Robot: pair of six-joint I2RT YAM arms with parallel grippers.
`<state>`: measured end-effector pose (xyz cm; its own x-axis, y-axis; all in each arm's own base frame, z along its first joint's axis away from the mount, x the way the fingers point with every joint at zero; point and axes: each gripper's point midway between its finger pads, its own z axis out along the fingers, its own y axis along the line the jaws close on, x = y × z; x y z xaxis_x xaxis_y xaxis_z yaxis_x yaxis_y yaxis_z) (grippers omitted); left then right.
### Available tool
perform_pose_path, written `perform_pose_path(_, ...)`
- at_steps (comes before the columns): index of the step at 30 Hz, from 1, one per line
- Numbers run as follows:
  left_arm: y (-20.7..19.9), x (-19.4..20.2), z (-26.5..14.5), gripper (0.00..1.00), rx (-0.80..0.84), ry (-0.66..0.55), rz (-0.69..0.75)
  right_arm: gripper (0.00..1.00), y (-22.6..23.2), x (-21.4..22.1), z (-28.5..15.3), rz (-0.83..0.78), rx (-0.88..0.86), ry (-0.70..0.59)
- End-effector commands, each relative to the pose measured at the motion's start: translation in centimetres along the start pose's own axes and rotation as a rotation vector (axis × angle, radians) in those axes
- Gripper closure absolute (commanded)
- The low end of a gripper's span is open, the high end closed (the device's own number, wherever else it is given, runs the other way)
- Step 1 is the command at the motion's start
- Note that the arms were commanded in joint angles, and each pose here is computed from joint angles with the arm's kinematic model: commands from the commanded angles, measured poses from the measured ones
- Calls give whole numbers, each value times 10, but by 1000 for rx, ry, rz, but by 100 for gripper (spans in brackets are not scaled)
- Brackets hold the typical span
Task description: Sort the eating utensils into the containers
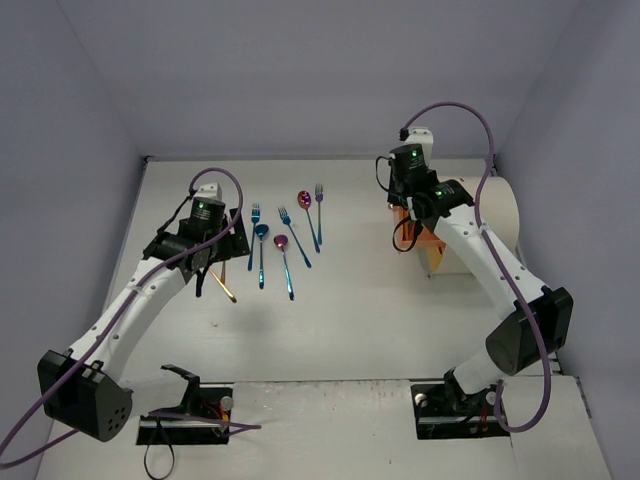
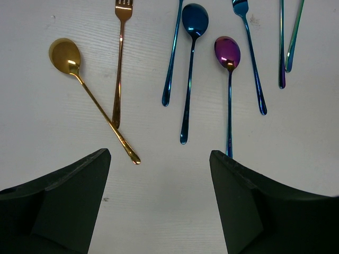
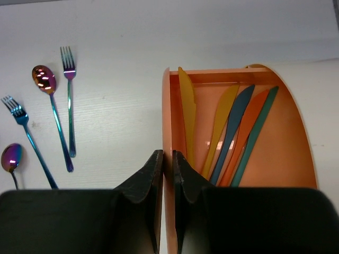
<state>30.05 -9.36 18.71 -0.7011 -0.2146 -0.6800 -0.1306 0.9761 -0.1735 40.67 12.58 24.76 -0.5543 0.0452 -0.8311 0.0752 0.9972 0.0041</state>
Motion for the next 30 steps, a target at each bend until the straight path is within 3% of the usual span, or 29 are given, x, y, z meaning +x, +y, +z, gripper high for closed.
perform_pose_path(1,-10,-27,-7,27,30,-67,-25,100,-39,-18,-8,21,96,-61)
perform_pose_path(14,-13,-26,-5,27,43,-57,-27,100,-35,-19,-13,8,-8,-44)
perform_pose_path(21,-15,-31,-16,27,70,-82,-23,97,-55,-26,-20,6,36,-71)
perform_pose_path(24,-18,-33,-22,27,92,-93,-15,72,-59,-33,-26,9,30,-90)
perform_pose_path(26,-22,-34,-26,27,117,-94,-10,46,-61,-45,-34,13,28,-122)
perform_pose_path(30,-31,-35,-31,27,168,-90,4,28,-72,-68,-47,34,42,-180)
